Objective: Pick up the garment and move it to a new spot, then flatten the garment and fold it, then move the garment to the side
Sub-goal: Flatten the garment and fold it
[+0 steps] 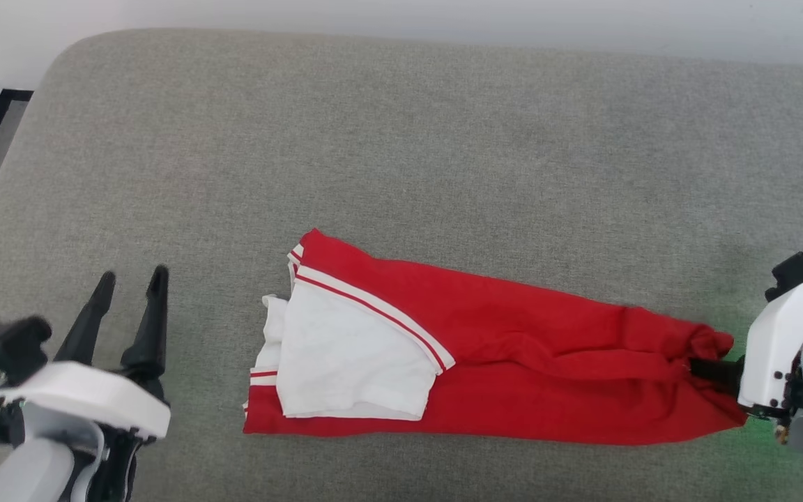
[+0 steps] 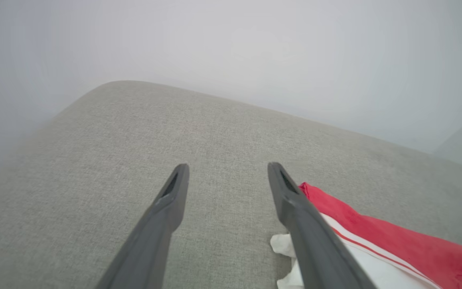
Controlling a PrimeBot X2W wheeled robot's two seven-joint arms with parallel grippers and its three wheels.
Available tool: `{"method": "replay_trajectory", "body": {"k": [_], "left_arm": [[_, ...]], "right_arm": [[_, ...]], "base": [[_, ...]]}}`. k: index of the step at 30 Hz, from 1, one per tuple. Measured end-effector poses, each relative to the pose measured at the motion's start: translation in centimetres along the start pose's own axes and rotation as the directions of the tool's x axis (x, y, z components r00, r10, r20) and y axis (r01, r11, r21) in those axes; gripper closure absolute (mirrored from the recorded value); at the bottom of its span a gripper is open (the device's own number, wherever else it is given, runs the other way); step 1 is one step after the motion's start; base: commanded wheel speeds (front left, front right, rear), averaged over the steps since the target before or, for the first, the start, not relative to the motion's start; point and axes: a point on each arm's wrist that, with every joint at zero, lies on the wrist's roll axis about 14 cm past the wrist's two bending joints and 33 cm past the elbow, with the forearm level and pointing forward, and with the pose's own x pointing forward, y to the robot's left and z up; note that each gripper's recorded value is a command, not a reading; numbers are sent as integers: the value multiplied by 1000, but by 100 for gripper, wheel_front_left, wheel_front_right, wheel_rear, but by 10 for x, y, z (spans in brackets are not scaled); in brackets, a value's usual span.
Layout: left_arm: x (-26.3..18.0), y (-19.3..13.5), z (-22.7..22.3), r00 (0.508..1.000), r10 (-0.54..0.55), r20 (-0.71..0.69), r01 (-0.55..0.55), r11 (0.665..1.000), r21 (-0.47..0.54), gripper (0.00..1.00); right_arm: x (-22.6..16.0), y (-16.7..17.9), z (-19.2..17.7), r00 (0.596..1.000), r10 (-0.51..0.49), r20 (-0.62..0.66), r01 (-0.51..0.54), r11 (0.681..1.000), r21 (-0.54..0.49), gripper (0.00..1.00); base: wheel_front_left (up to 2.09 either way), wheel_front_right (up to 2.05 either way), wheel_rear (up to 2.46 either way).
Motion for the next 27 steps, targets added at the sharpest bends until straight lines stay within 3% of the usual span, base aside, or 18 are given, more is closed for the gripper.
{"method": "replay_trajectory", "body": {"k": [13, 22, 27], "left_arm": [[-13, 4, -10, 997, 19, 68, -15, 998, -68, 0], [-12, -7, -10, 993, 6, 117, 4, 996, -88, 0], [-10, -13, -15, 993, -4, 116, 16, 994, -108, 0]], "right_arm": [[-51, -64, 30, 976, -164, 145, 151, 984, 100, 100], [-100, -129, 44, 895, -382, 229, 343, 919, 192, 100], [-111, -139, 50, 870, -422, 253, 374, 902, 216, 100]], "base": [[0, 0, 0], [0, 0, 0], [0, 0, 0]]}}
